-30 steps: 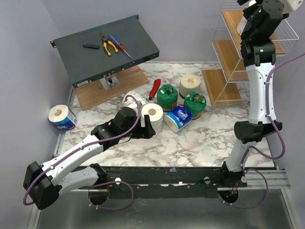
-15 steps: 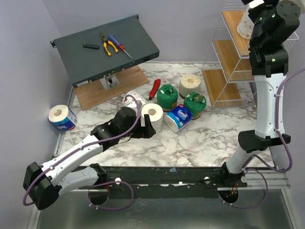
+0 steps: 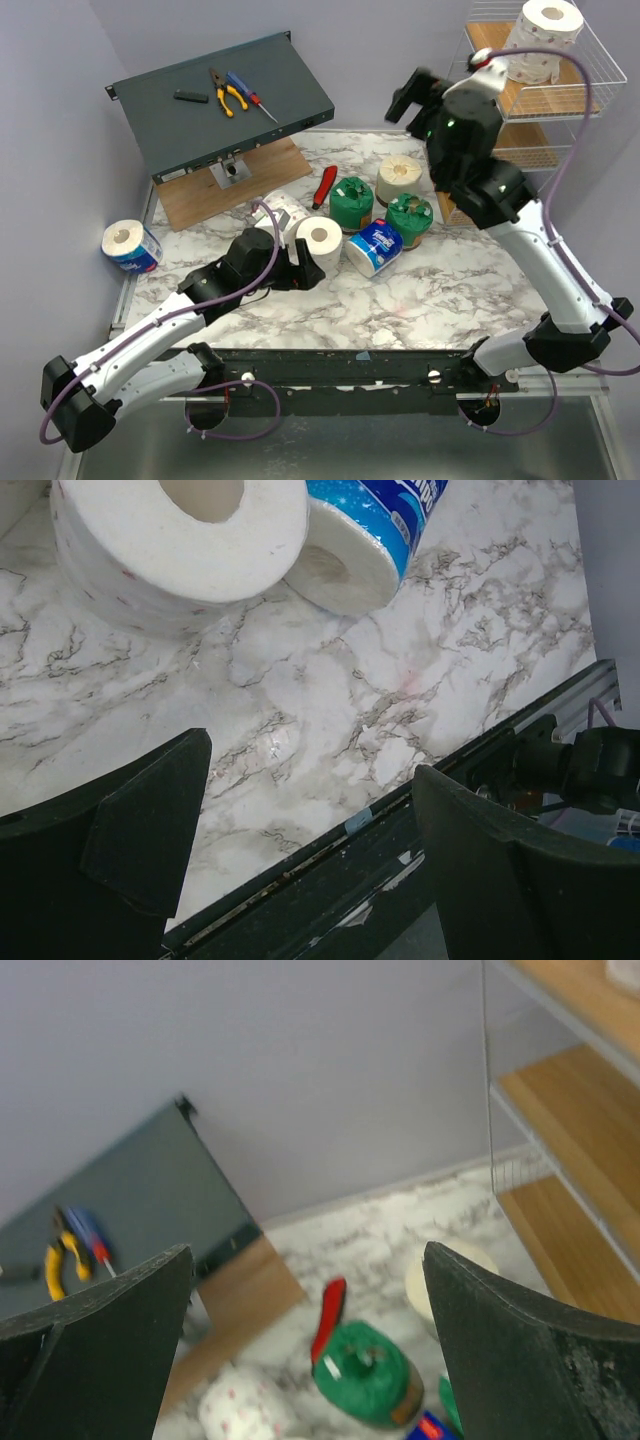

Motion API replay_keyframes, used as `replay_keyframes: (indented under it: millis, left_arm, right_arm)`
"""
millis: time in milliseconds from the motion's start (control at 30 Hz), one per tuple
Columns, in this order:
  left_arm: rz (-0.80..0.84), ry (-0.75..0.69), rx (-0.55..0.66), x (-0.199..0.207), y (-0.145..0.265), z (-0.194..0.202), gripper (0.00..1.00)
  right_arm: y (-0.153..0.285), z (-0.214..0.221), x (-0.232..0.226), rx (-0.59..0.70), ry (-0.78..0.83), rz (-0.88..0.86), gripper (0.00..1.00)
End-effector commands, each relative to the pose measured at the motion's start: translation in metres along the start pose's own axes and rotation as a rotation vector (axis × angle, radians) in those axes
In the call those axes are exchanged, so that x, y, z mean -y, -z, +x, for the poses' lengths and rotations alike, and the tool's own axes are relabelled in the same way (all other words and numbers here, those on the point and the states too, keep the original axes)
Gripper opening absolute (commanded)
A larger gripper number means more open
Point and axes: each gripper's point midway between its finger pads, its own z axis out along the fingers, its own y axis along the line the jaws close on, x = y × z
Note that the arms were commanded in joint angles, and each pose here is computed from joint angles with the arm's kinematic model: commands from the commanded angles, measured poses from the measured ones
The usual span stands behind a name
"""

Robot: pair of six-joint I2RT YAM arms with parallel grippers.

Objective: Place and organize the paper towels onto the shelf
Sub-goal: Pick up the paper towel from the center of the board.

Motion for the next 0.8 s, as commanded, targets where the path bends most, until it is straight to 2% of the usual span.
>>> replay_keyframes:
  millis: [0, 233, 367, 500, 633, 767]
  left_arm:
    - [-0.010, 0.010, 0.035, -0.004, 0.003, -0.004, 0.86]
    - [-0.004, 0.021, 0.040, -0.004, 0.002, -0.003, 0.86]
    - [-0.002, 0.030, 0.027, -0.005, -0.002, 0.000, 0.86]
    - [-0.003, 0.036, 0.013, -0.006, -0.005, 0.004, 0.86]
    - [-0.008, 0.041, 0.018, -0.009, -0.007, 0.005, 0.86]
    - [-0.028, 0.046, 0.033, -0.013, -0.008, 0.002, 0.86]
  right_arm:
    - [0.032, 0.035, 0.032, -0.034, 0.064, 0.112, 1.00]
    - [0.066, 0.091, 0.119, -0.047, 0.029, 0.326, 1.00]
    - [0.081, 0.114, 0.153, -0.040, 0.017, 0.406, 1.00]
    - [0.083, 0.142, 0.156, -0.103, 0.013, 0.381, 1.00]
    - [0.076, 0.197, 0.143, -0.257, 0.076, 0.308, 1.00]
    - [0.077, 0.242, 0.148, -0.361, 0.077, 0.345, 1.00]
